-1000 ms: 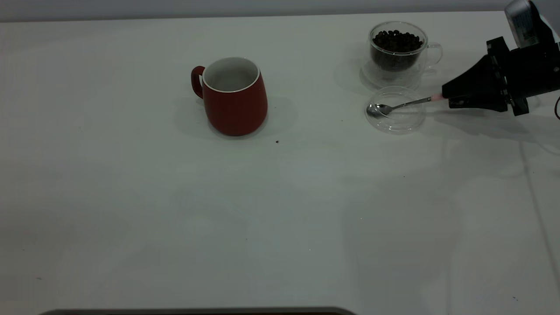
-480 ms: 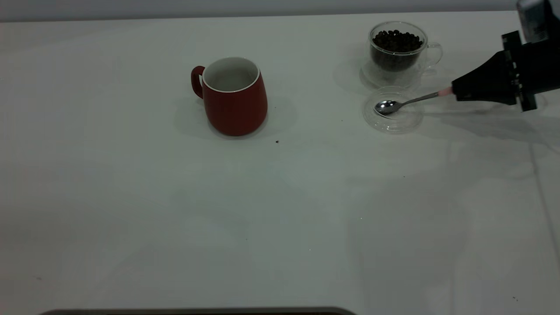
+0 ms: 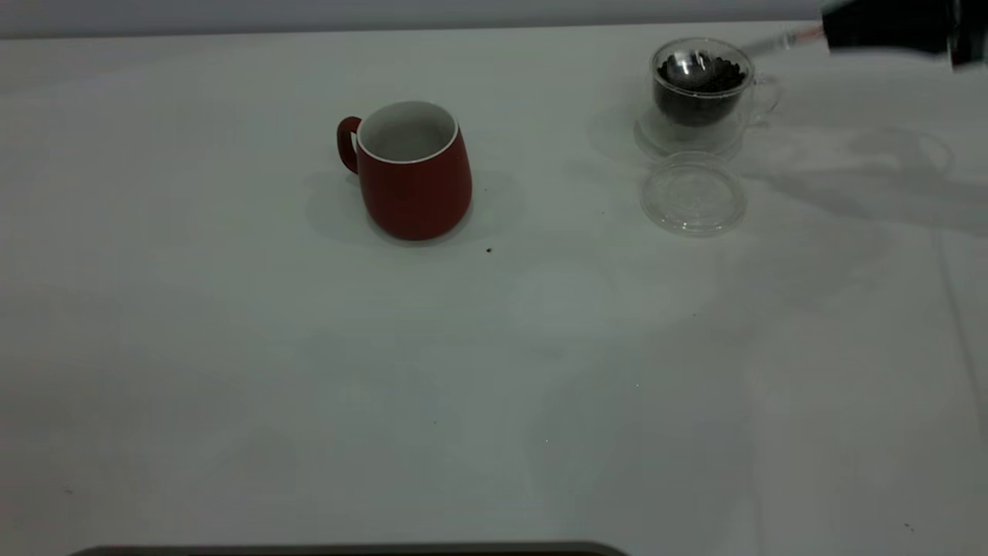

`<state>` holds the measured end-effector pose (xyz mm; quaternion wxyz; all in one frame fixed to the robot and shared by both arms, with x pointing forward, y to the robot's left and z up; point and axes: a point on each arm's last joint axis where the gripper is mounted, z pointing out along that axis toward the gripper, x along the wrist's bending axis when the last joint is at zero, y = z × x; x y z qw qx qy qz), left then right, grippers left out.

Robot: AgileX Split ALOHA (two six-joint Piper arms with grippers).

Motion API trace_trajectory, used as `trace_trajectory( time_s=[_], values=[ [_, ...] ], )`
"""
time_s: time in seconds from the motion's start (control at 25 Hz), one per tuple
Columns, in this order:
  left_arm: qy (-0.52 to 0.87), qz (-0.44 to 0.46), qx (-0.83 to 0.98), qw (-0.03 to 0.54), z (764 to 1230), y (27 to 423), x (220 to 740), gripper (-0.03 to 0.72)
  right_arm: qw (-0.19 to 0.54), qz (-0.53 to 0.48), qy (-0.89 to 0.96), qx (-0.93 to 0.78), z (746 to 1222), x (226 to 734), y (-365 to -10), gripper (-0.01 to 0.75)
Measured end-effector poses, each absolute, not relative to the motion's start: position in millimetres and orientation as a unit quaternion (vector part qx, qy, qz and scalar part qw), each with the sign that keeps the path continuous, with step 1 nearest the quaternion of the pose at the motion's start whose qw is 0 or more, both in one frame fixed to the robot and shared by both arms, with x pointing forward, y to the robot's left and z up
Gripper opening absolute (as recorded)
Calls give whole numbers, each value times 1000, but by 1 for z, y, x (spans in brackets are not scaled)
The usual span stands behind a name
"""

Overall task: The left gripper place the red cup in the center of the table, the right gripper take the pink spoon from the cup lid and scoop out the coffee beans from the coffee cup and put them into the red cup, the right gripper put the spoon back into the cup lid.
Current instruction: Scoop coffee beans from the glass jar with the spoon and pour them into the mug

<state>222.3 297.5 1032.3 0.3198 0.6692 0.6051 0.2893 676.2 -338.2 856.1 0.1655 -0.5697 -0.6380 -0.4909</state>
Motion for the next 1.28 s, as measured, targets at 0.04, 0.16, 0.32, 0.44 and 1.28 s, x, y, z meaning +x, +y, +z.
trace_trajectory(
  time_s=[0.04, 0.16, 0.32, 0.44, 1.28],
  values=[
    [605, 289, 669, 320, 1032, 297, 222, 587, 154, -497, -638, -568, 863, 681, -334, 100],
    [605, 289, 669, 320, 1032, 297, 222, 587, 111, -495, -631, -587, 868, 694, -333, 100],
    [605, 289, 669, 320, 1032, 297, 222, 587, 76, -467, -620, -626, 858, 699, -343, 100],
    [605, 289, 669, 320, 1032, 297, 222, 587, 79, -454, -611, -643, 844, 699, -345, 100],
    [605, 289, 669, 320, 1032, 297, 222, 587, 128, -444, -578, -673, 814, 694, -342, 100]
  ],
)
